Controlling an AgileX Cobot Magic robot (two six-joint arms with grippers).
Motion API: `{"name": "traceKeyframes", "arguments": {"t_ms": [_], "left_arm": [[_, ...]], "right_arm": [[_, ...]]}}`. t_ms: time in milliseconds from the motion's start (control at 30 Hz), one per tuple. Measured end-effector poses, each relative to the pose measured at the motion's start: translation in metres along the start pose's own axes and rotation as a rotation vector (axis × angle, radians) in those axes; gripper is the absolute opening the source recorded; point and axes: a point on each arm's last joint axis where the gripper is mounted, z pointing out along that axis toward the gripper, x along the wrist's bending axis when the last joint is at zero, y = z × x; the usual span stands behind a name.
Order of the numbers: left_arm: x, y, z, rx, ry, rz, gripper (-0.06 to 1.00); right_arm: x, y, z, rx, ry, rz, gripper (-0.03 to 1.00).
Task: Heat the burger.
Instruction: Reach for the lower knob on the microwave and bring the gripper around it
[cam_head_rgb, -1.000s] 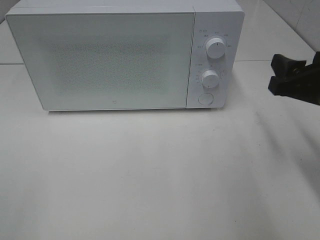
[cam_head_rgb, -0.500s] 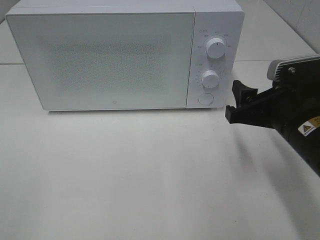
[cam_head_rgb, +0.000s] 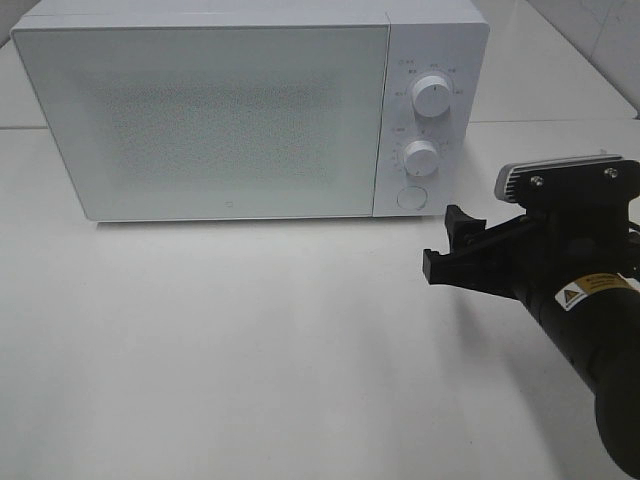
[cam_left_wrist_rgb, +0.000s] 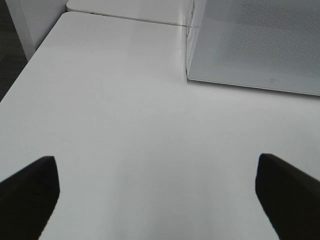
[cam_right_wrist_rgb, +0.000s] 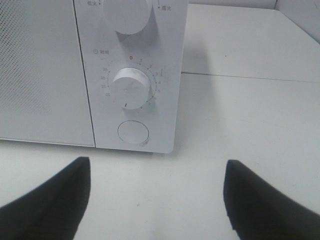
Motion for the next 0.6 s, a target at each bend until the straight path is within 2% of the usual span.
{"name": "traceKeyframes", "arguments": {"t_ms": [367,600], "left_arm": [[0.0000,0.0000,0.0000,0.000,0.000,0.000,0.99],[0.0000,0.0000,0.0000,0.000,0.000,0.000,0.99]], "right_arm": [[0.0032,-0.0076,0.0043,0.024,-0.001,-0.024,0.74],[0.0086,-0.0019,0.0093,0.001,0.002,-0.004,0.74]]}}
